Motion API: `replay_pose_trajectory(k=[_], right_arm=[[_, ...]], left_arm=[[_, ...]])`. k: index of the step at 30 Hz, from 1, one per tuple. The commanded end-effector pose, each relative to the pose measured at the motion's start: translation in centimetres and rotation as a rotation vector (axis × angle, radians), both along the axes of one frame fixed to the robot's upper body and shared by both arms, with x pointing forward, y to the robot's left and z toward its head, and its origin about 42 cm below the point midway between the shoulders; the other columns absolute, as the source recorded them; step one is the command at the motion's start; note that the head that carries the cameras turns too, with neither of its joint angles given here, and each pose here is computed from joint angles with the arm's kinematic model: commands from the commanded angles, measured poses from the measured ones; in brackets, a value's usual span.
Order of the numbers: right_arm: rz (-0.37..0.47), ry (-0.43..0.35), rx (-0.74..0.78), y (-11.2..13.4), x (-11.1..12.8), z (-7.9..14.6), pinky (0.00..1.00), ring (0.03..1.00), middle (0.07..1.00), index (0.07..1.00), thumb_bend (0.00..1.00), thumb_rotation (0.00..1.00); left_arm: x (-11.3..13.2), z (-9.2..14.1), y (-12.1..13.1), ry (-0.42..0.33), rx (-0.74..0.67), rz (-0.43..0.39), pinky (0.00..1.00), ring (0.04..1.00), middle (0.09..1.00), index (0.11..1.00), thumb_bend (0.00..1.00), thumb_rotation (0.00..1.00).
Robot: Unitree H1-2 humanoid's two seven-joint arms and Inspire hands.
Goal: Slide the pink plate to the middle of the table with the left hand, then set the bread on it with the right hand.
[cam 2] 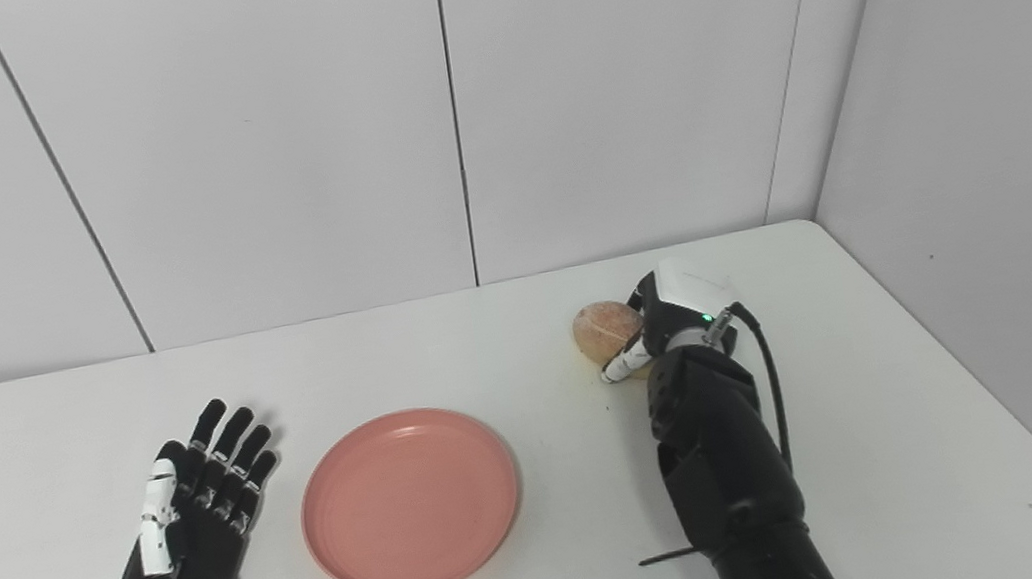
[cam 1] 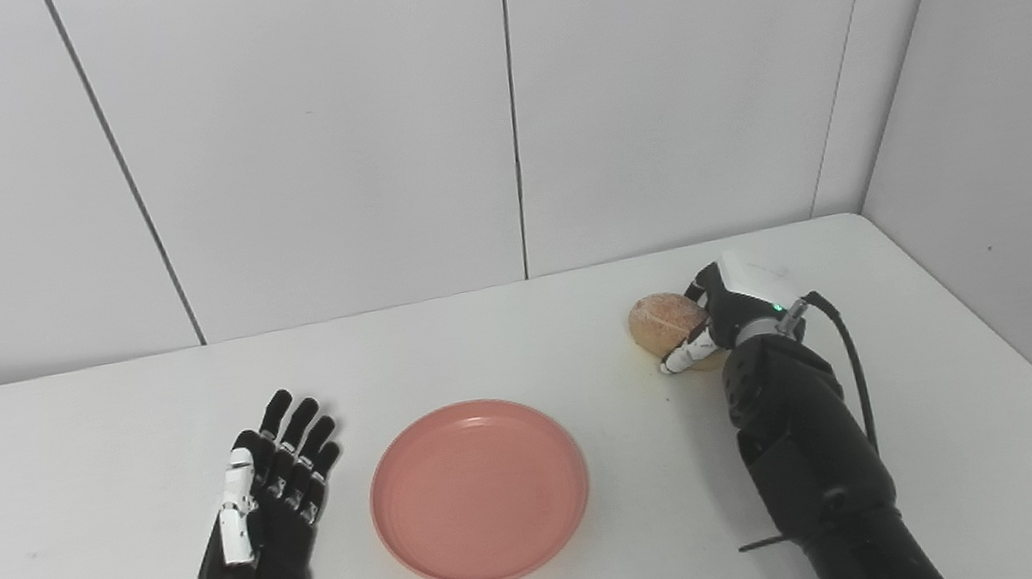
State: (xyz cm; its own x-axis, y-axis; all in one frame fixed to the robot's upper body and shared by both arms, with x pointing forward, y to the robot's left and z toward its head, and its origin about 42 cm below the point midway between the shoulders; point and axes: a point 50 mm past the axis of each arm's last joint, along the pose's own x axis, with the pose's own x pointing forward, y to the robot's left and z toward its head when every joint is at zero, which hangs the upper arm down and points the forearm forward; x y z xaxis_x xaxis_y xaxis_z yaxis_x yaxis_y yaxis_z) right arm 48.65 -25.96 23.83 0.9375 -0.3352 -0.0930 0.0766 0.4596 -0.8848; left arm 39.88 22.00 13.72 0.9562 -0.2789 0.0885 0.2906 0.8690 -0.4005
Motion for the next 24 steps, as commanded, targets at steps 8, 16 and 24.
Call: replay_pose_trajectory(k=[8, 16, 24], right_arm=[[-0.018, -0.165, -0.013, -0.6, 0.5, 3.6, 0.3, 0.381, 0.443, 0.548, 0.51, 0.0], [-0.002, -0.232, 0.006, -0.3, -0.2, 4.2, 0.29, 0.367, 0.441, 0.535, 0.51, 0.0], [0.078, -0.293, 0.011, 1.3, -1.4, 6.4, 0.31, 0.384, 0.438, 0.536, 0.51, 0.0]], left_arm=[[-1.7, -3.4, 0.3, 0.138, 0.009, 0.005, 1.0, 0.966, 0.966, 0.961, 0.32, 1.0], [-1.7, -3.4, 0.0, 0.141, 0.013, 0.006, 1.0, 0.966, 0.967, 0.959, 0.34, 1.0], [-2.0, -3.5, -0.8, 0.142, 0.029, 0.017, 0.99, 0.952, 0.953, 0.947, 0.34, 1.0]])
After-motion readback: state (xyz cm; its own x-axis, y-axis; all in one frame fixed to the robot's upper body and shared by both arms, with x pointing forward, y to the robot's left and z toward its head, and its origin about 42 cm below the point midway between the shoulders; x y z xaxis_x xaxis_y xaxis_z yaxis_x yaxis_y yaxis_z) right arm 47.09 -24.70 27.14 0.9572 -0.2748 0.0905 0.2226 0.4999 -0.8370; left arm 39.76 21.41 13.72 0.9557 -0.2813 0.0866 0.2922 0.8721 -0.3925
